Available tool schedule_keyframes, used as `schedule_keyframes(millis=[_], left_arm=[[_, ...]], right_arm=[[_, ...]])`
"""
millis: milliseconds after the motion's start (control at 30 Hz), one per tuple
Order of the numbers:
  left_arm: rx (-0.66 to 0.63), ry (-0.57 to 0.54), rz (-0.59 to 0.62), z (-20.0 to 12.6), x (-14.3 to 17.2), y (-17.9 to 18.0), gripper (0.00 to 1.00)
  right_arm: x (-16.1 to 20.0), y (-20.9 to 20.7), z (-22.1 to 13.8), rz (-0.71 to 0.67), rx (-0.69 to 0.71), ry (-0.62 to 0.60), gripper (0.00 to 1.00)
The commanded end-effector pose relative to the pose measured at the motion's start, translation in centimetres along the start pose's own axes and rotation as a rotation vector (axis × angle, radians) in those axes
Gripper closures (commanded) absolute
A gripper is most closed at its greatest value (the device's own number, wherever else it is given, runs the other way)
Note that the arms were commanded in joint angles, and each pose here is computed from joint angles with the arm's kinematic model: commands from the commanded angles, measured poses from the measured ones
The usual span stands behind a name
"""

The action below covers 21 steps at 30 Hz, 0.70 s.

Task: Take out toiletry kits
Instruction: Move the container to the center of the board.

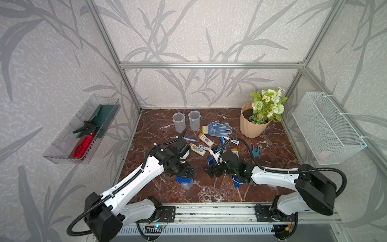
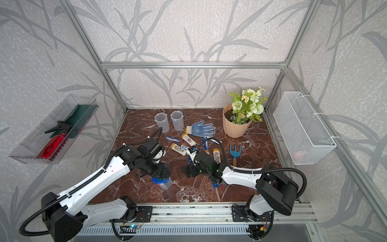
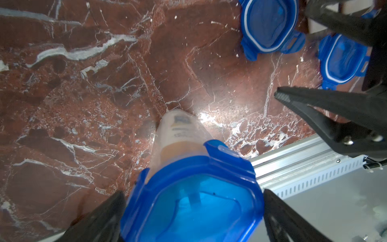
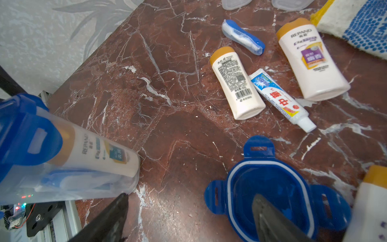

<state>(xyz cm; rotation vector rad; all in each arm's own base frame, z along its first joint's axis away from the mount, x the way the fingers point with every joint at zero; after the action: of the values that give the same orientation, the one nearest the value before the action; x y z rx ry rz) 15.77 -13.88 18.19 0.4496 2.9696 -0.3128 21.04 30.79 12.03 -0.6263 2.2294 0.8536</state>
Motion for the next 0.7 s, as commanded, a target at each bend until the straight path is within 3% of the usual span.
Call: schedule_keyframes(millis=[0,367,667], left_arm=[[-0.069,0.015,0.043,-1.2,0.0,0.5,0.01],[-0.145,0.148,0.077,1.4,-1.1,0.1,0.10],[-0.103,0.122,0.096,0.7,-2.8,-1.2,0.20]], right_arm=[[-0.7,0.3,0.5,-0.008,-0.015,-0.007,0.09],[-0.2,-1.4,0.7,0.025,0.008,0.004,0.09],[-0.1,-2.4,1.3,0.048,0.005,0.020,0.09]])
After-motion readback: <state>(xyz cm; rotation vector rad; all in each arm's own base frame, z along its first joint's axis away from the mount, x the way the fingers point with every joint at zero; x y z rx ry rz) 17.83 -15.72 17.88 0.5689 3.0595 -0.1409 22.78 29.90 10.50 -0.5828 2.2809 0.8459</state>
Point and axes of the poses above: each gripper's point midway between its finger pads, its own z axis out along the fingers, its own y axis along the line the jaws close on, x = y × z, the point moved 4 cm from there along -z, back along the fingers, and after that the axes turned 4 degrees about z, right-handed, at the moved point
